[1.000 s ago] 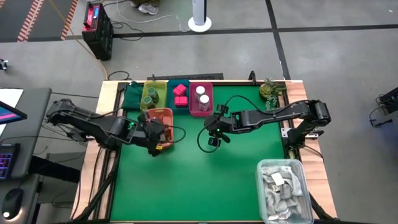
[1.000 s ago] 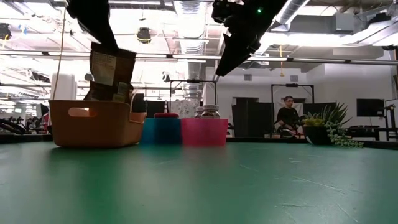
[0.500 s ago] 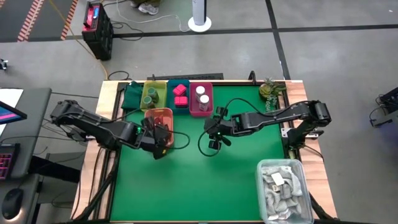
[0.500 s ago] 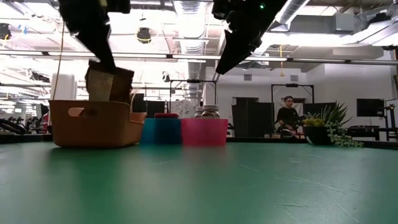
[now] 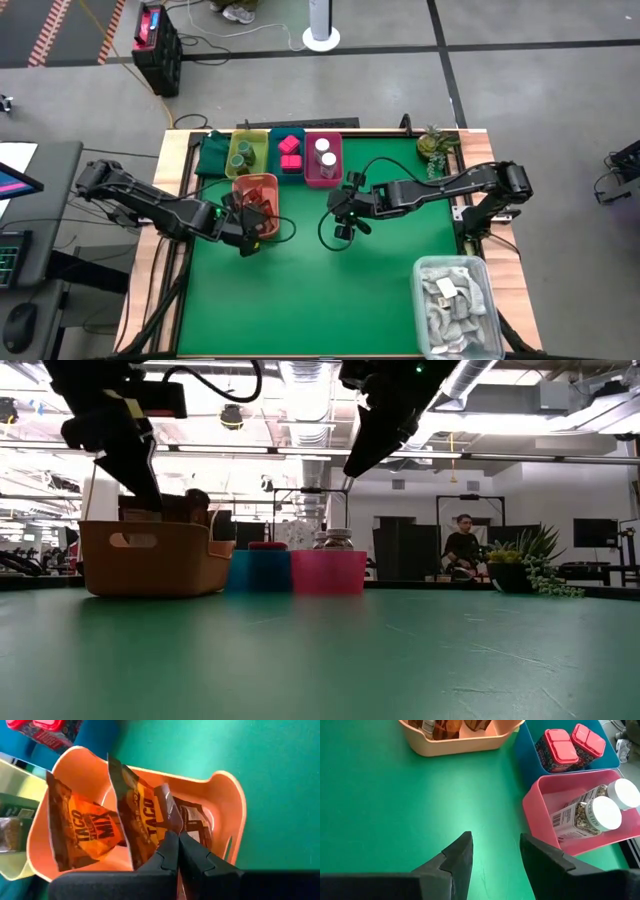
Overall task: Sort spices by type
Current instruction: Put the orange seasoning pack into the orange bin, then return to Home Position
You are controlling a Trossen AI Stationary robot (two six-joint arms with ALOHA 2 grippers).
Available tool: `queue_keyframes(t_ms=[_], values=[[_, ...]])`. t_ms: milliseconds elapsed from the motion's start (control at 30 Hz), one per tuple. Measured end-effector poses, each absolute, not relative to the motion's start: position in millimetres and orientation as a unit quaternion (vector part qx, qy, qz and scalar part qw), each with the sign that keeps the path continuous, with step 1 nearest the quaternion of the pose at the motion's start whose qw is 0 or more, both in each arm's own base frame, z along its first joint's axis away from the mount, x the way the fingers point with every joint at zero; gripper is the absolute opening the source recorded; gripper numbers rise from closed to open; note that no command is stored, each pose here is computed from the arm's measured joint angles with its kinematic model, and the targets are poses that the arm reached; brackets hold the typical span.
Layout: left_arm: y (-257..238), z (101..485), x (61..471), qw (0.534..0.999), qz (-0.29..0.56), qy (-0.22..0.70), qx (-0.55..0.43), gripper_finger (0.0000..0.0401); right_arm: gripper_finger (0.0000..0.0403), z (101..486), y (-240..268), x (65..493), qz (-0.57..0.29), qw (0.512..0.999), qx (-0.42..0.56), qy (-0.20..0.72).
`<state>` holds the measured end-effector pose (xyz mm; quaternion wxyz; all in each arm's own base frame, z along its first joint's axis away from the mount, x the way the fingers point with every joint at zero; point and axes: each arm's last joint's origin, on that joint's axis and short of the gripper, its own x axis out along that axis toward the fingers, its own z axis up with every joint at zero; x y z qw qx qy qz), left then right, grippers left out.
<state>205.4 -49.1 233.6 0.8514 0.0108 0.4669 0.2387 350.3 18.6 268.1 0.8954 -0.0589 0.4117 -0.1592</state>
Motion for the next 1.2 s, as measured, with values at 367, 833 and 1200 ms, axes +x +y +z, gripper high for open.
queue_keyframes(t_ms=[367,833,1200], values=[[-51.3,229.2,206.6,0.86,0.234,0.454,-0.005,0.0059,0.0191,268.5,18.7,350.9,-0.159,0.897,-0.058,0.408],[-54.4,264.4,216.1,0.878,0.213,0.428,0.001,0.0168,0.0191,280.1,17.1,342.4,-0.151,0.905,-0.075,0.391],[-65.0,299.6,203.7,0.934,0.152,0.321,0.027,0.0169,0.0191,283.8,0.7,284.9,-0.17,0.94,-0.056,0.29]])
